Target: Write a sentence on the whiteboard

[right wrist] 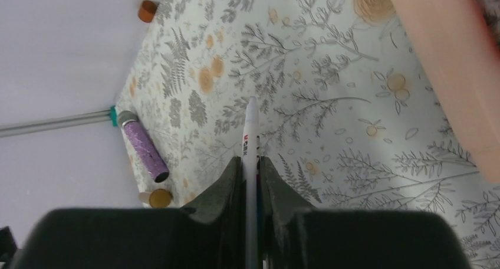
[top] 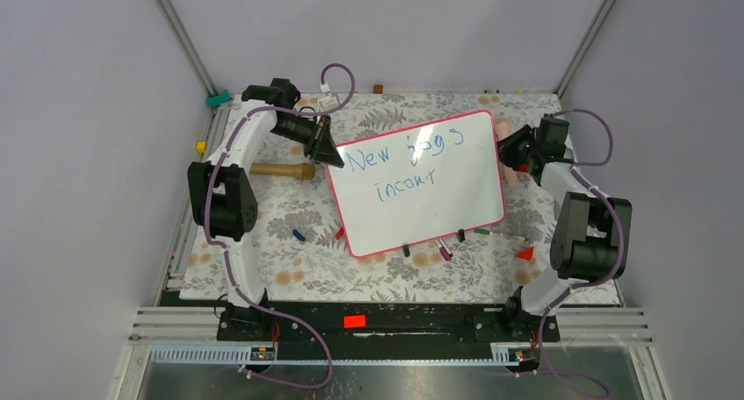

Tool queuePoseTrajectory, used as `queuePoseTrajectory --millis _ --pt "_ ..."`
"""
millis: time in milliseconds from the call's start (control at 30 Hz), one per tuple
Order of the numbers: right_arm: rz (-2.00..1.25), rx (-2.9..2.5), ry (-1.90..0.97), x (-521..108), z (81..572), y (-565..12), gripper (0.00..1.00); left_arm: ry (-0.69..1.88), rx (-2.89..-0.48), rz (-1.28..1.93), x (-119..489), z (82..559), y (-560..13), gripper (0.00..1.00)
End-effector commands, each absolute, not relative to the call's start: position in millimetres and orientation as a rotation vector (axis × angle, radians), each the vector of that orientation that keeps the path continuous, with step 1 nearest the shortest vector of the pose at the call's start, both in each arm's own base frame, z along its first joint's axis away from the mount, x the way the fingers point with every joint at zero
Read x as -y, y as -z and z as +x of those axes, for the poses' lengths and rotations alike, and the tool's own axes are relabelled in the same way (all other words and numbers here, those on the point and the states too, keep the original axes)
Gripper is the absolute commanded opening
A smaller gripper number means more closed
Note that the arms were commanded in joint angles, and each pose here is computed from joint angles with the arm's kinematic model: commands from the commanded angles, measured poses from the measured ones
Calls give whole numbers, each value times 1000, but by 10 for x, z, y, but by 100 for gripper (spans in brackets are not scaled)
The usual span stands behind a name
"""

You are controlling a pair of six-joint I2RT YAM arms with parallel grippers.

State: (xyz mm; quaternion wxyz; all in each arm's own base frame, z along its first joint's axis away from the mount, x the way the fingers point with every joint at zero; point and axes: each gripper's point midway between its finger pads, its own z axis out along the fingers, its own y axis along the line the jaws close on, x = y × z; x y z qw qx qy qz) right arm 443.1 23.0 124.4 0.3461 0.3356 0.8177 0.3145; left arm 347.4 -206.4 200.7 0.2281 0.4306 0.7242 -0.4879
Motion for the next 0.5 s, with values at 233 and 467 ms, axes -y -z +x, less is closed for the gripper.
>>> queuePoseTrajectory --millis 233,467 --pt "779 -2150 -853 -1104 3547 -824 0 963 -1950 1380 1910 3731 -2068 0" --pt "703 -2163 -836 -1234 3319 -859 0 951 -1923 1412 1892 3663 -2063 0"
